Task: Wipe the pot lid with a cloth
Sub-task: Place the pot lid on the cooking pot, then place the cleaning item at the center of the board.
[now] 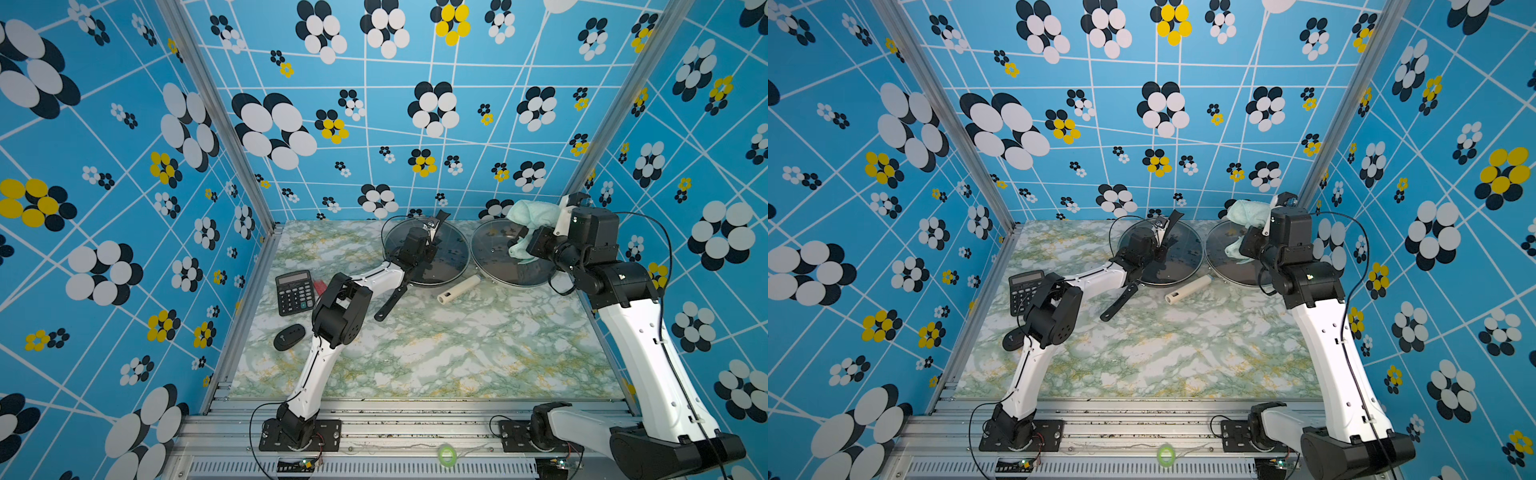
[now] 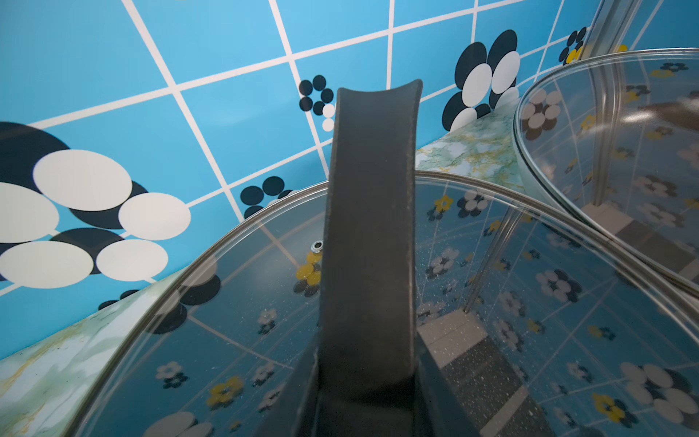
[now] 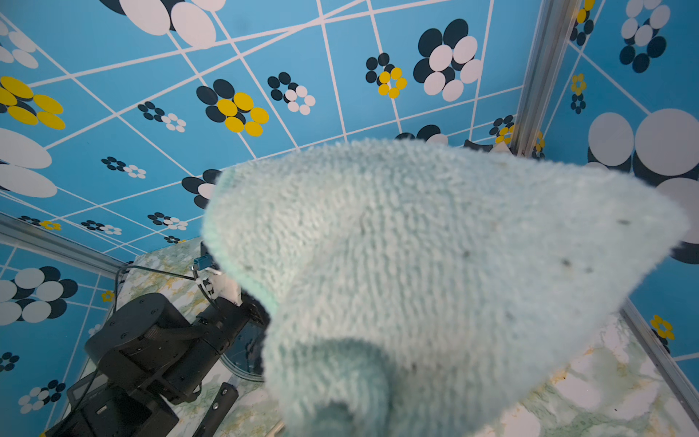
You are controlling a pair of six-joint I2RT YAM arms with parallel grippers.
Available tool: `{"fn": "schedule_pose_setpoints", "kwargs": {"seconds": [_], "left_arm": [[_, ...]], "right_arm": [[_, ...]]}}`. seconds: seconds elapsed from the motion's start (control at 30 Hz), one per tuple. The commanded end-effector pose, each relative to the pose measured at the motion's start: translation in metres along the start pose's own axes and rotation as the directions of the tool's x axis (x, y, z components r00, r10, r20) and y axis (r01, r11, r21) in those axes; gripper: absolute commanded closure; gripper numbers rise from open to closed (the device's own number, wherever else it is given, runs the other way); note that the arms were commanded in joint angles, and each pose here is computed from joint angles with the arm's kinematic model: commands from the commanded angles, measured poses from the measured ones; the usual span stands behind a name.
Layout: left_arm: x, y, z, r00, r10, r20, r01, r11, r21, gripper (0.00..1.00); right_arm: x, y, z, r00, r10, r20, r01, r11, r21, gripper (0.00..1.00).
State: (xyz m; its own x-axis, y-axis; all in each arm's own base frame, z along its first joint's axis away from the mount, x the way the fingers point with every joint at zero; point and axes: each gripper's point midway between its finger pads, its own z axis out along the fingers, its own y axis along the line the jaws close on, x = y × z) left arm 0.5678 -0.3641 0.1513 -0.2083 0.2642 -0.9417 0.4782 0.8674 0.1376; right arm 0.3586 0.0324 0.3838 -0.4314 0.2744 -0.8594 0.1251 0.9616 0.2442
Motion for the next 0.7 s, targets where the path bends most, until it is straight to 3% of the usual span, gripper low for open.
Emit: {"fn": "schedule_pose_setpoints", "kwargs": {"seconds": [0.0,0.03,0.13,0.23,0.3,0.4,0.5,0.67], "left_arm": [[-0.06,-0.001,-0.013,0.987,0.017,0.163,-0.012,1.0,-0.027,1.0],[-0.061,-0.003,-0.016,0.986,0.015,0.165,-0.011,1.0,-0.024,0.98],[-0.077,-0.004,-0.03,0.979,0.012,0.201,-0.009,1.0,-0.018,0.69],[-0.109,0.0,-0.053,0.962,-0.015,0.273,0.017,1.0,-0.003,0.47],[-0.135,0.003,-0.072,0.944,-0.038,0.326,0.035,0.999,0.015,0.2],[-0.173,0.012,-0.108,0.915,-0.06,0.4,0.052,0.998,0.031,0.11],[-0.193,0.026,-0.139,0.896,-0.09,0.435,0.082,0.996,0.038,0.03],[-0.191,0.062,-0.174,0.905,-0.142,0.4,0.152,0.988,0.007,0.01]], "right_arm": [[-0.005,0.007,-0.001,0.999,-0.032,0.005,0.032,0.999,-0.026,1.0],[-0.005,0.008,0.002,0.999,-0.032,0.002,0.032,0.999,-0.029,1.0],[0.002,0.013,0.011,0.999,-0.028,-0.024,0.027,0.998,-0.051,1.0],[0.025,0.021,0.025,0.995,-0.027,-0.1,0.017,0.994,-0.106,0.99],[0.047,0.023,0.032,0.987,-0.038,-0.156,0.018,0.991,-0.129,0.95],[0.082,0.021,0.036,0.972,-0.063,-0.225,0.034,0.991,-0.131,0.91],[0.119,0.023,0.037,0.952,-0.09,-0.293,0.054,0.99,-0.126,0.87],[0.189,0.015,0.036,0.889,-0.123,-0.44,0.093,0.992,-0.091,0.79]]}}
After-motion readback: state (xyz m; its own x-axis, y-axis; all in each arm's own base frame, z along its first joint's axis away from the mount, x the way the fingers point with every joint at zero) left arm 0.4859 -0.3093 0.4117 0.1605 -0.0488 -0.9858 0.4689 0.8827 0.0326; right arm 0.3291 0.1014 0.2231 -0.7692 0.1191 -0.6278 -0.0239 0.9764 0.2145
